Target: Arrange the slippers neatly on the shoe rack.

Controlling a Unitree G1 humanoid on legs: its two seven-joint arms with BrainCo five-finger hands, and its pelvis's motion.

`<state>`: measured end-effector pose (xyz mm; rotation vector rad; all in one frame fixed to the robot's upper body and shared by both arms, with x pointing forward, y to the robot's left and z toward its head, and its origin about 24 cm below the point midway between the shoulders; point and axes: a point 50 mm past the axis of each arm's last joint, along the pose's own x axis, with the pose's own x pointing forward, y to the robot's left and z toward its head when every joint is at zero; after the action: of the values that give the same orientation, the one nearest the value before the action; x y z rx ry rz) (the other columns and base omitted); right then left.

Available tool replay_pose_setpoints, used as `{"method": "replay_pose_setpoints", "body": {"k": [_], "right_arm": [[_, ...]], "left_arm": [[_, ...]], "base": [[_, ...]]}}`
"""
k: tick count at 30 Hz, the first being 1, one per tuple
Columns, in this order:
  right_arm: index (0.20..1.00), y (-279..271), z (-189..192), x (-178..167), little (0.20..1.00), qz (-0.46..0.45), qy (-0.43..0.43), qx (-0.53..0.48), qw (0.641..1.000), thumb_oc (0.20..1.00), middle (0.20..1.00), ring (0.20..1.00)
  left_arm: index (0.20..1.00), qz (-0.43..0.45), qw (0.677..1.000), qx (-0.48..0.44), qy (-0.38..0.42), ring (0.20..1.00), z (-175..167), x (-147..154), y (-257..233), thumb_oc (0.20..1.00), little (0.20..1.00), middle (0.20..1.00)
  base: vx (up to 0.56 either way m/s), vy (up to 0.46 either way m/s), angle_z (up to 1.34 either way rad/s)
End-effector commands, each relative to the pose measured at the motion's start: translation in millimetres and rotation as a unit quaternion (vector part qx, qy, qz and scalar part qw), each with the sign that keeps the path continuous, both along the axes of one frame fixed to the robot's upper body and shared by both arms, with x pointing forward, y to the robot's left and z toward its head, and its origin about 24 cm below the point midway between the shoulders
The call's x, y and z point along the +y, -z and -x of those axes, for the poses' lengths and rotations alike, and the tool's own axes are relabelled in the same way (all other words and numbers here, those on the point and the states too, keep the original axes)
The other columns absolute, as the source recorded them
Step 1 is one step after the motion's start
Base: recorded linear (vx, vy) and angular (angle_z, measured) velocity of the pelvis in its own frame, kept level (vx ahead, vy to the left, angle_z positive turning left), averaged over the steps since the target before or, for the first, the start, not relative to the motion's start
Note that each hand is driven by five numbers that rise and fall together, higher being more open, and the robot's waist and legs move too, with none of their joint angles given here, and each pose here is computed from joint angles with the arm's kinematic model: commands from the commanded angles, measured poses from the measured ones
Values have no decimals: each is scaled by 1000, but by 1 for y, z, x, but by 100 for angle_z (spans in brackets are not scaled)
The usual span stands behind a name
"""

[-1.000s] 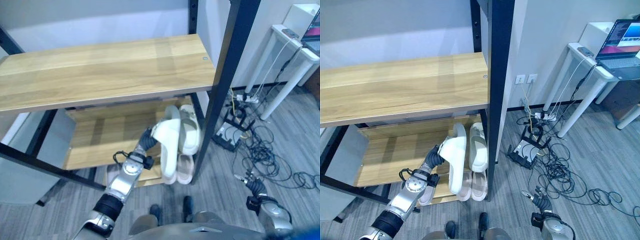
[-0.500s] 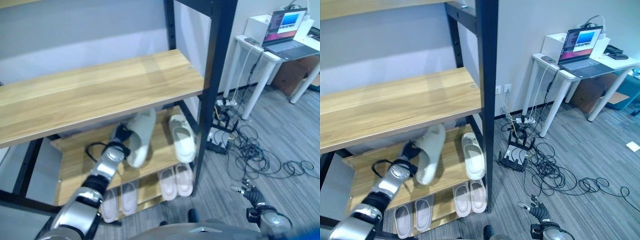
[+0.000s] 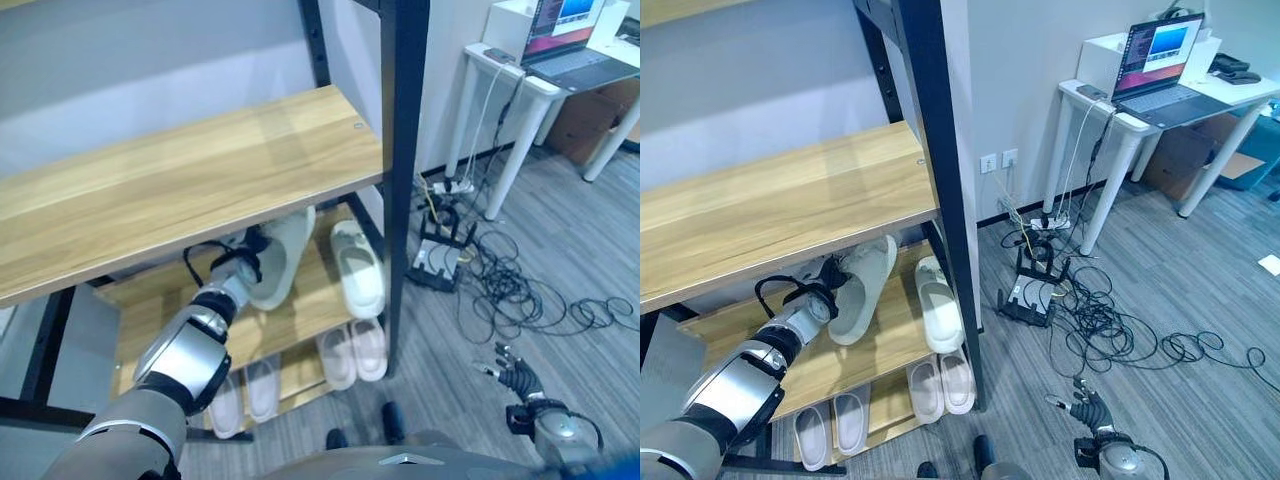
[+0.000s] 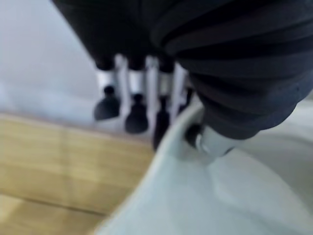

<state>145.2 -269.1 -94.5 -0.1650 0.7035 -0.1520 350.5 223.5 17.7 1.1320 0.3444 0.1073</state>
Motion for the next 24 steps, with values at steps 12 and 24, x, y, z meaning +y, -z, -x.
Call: {"method": "replay_pose_setpoints", "body": {"k": [12,24], "right_arm": [[1000,-2,-5,6,1000,5,7,-19,1000,1000,1000,1000],[1000,1,-6,7,1000,10,-4,-7,1000,1000,1000,1000]], "left_arm": [[200,90,995,-15,-40,200,38,7,30,200,200,200],[200,100,992,37,-68,200,52,8,56,200,200,200]], "base": [[0,-2,1],[2,0,1]]}}
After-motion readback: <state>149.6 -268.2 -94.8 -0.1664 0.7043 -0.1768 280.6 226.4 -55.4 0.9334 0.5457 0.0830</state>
